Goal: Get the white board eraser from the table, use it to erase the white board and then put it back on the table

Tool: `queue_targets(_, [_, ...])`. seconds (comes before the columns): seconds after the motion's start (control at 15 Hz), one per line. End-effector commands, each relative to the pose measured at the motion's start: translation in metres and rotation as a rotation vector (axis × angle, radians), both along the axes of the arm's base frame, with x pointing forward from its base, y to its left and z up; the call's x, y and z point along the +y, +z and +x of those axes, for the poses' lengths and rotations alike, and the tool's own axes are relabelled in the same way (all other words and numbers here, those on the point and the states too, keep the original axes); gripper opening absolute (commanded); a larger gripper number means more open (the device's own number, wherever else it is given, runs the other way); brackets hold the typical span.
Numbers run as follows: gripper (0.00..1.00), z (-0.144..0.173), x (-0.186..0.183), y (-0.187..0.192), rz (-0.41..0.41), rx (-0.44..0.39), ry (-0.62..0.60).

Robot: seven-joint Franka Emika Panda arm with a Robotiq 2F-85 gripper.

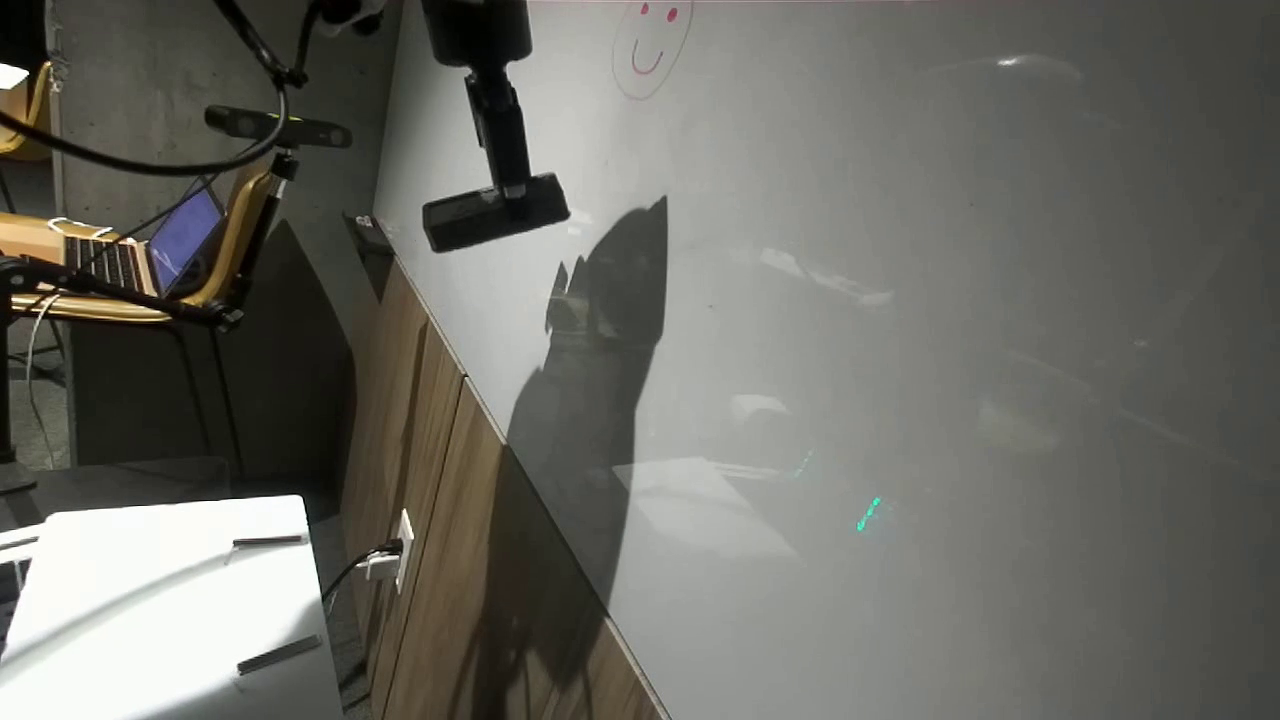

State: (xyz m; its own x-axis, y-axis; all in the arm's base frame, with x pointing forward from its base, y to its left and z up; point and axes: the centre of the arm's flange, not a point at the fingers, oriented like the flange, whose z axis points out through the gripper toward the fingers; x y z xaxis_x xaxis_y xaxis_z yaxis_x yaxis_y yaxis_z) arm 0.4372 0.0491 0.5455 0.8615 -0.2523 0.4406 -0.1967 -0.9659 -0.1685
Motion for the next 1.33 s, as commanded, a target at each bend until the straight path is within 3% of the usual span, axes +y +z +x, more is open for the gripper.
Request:
queue_targets(0.0, [0.31, 0.008, 0.003, 0.037, 0.010, -0.059, -0.008])
queue_targets(0.67, [0.31, 0.007, -0.027, 0.103, 0.032, -0.177, -0.055])
queue_targets(1.27, [0.31, 0.008, -0.033, 0.138, 0.039, -0.218, -0.049])
